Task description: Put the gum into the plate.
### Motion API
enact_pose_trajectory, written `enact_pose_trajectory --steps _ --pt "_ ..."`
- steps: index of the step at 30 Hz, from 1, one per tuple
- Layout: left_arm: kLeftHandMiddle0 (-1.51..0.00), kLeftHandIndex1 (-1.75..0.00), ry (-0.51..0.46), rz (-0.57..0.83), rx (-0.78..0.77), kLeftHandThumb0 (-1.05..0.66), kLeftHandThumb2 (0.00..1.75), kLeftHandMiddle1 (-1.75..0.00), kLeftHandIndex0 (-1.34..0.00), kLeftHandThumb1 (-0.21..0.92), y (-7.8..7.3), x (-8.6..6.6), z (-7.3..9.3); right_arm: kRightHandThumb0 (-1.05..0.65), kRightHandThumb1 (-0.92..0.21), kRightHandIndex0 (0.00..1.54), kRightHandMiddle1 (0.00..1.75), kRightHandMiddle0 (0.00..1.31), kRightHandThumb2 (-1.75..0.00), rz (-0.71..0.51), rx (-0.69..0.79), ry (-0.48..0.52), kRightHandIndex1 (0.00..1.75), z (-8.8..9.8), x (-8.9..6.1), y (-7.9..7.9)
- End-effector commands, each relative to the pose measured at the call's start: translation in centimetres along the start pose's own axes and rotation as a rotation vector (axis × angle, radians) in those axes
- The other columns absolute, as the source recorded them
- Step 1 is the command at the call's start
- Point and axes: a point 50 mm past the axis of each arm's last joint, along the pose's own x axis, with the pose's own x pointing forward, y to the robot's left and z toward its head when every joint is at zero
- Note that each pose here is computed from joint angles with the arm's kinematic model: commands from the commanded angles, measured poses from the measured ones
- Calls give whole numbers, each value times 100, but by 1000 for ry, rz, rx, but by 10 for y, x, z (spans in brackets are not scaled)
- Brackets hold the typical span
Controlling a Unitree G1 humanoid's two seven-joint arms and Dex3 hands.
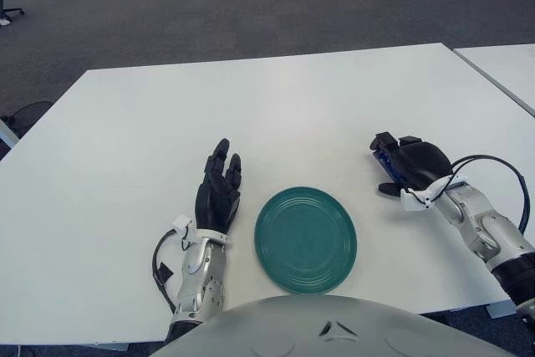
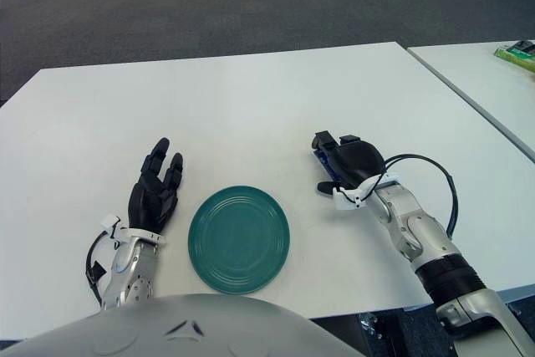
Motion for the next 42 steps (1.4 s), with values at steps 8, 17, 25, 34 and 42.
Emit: enact_pose_trajectory --steps 8,17,25,34,42 --pt "0 -34 32 37 -57 -105 94 0 0 92 -3 -3 -13 -41 -52 97 175 45 -105 109 72 20 175 5 -13 35" --pt "0 -35 30 44 -71 -105 95 0 0 92 -3 -3 -14 -42 -51 99 175 46 -107 99 109 14 175 6 -14 34" --pt "0 -35 33 37 -70 -105 95 0 0 92 -2 -3 -13 -42 -49 101 175 47 -109 -7 116 -40 175 14 0 -27" --pt "0 -35 48 38 -45 -105 95 0 0 92 -1 -1 -14 -43 -45 103 175 51 -115 -156 51 -76 175 22 20 -101" --pt "0 -32 66 42 -9 -105 94 0 0 92 1 0 -14 -45 -36 100 175 57 -126 -241 -3 -178 175 39 23 -143"
